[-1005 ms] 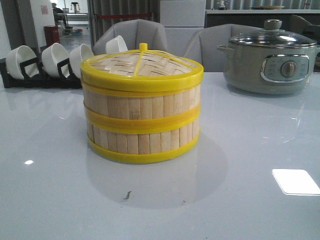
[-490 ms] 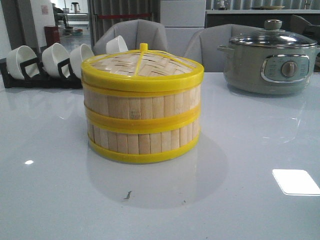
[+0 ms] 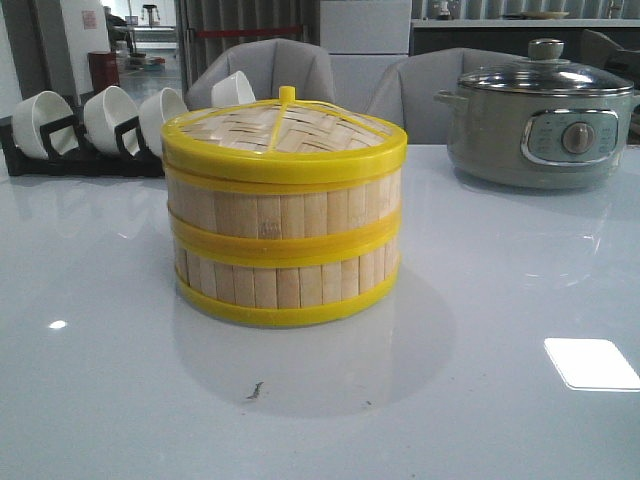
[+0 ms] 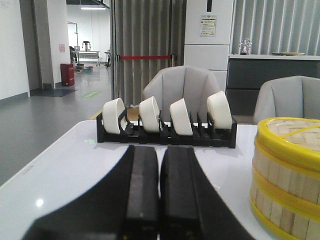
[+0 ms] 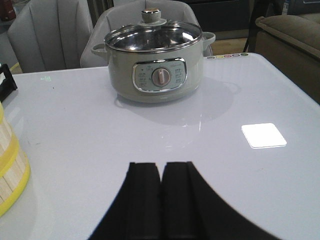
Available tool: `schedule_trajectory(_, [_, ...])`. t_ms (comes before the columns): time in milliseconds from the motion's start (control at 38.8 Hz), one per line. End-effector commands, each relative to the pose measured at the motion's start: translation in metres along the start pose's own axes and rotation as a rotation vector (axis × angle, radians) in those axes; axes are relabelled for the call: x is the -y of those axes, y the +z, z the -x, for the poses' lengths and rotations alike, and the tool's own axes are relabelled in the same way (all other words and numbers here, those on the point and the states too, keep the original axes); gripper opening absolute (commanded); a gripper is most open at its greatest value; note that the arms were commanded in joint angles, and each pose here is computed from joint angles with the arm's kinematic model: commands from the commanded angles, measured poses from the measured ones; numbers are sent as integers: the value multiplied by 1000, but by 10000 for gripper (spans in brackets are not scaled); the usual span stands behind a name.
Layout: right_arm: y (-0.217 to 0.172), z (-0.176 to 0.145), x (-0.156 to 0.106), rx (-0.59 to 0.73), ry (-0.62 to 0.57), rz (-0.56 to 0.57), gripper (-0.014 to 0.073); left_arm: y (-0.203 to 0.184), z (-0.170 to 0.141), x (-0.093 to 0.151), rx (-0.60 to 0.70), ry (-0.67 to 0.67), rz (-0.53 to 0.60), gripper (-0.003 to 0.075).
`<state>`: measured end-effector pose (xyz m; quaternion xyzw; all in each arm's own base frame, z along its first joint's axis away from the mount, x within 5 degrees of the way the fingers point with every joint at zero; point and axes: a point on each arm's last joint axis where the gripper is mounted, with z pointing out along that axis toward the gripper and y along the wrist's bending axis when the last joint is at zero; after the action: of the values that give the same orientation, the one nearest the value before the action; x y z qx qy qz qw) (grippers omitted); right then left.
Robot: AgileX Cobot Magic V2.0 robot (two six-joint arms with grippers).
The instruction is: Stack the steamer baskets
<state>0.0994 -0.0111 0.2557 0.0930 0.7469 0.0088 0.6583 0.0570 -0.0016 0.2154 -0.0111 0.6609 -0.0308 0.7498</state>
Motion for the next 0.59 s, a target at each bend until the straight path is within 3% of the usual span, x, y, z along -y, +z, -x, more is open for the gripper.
schedule_trajectory(0, [-1, 17, -1, 107, -25, 1, 52, -1, 2, 0, 24, -11, 6, 87])
schedule_trajectory(567, [-1, 17, -1, 108, -25, 1, 52, -3, -5, -2, -49, 35, 22, 87])
